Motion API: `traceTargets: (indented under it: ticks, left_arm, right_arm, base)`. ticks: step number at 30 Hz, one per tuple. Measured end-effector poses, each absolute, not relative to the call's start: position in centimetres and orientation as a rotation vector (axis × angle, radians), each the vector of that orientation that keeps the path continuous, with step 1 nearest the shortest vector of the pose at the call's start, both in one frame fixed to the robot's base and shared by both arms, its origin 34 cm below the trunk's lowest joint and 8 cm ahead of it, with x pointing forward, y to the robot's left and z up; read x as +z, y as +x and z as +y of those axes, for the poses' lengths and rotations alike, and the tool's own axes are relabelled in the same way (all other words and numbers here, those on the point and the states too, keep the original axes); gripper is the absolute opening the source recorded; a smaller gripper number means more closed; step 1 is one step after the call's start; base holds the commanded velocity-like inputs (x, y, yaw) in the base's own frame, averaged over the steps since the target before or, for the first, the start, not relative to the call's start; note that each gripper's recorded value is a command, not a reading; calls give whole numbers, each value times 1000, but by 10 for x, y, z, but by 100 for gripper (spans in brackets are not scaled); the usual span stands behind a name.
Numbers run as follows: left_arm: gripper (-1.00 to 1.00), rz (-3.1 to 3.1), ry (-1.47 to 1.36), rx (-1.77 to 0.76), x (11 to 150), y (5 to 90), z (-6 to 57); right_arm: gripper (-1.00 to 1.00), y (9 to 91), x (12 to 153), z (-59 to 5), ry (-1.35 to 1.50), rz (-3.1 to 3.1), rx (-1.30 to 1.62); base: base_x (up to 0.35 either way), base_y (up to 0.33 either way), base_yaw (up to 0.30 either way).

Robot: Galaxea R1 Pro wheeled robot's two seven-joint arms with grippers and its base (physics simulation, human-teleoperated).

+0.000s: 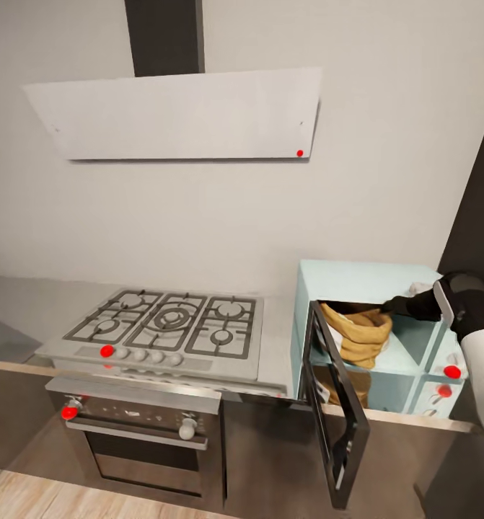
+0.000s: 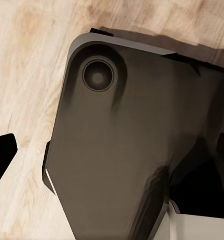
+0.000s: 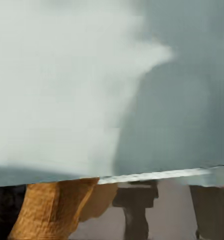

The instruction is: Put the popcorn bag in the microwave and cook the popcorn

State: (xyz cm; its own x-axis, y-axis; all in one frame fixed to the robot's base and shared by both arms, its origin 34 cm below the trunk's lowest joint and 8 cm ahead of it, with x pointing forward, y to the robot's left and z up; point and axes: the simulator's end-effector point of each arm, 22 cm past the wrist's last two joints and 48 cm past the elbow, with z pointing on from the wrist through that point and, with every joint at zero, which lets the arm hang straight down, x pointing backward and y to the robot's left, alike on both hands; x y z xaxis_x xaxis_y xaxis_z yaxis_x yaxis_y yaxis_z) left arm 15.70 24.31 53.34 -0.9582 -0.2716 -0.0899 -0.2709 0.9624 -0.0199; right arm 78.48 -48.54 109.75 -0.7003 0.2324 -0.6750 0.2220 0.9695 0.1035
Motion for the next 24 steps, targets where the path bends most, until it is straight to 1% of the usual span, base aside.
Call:
traceTargets:
  ticks: [9,11,18,20,22,24]
  left_arm:
    - [100,3021,-417,-11,533,157,243]
    - [100,3021,-417,-11,533,157,243]
    - [100,3019,-418,-10,533,158,243]
    - [100,3019,-417,-10,533,158,243]
    - [100,3020,-417,-10,533,157,243]
    - [100,3020,-418,-10,533,157,243]
  right_arm:
    - [100,787,1105,-484,312,2350,29]
    - [100,785,1087,-474,304,2384,41]
    - [100,757,1021,-470,307,2489,39]
    - [100,748,1000,-462,293,2518,79]
    - [100,746,982,-454,244,2498,119]
    - [100,745,958,-437,139,2434,190]
  base:
    - [-303,0,0]
    - [-13,0,0]
    - [-1,0,0]
    - [0,0,0]
    - [0,0,0]
    - [0,0,0]
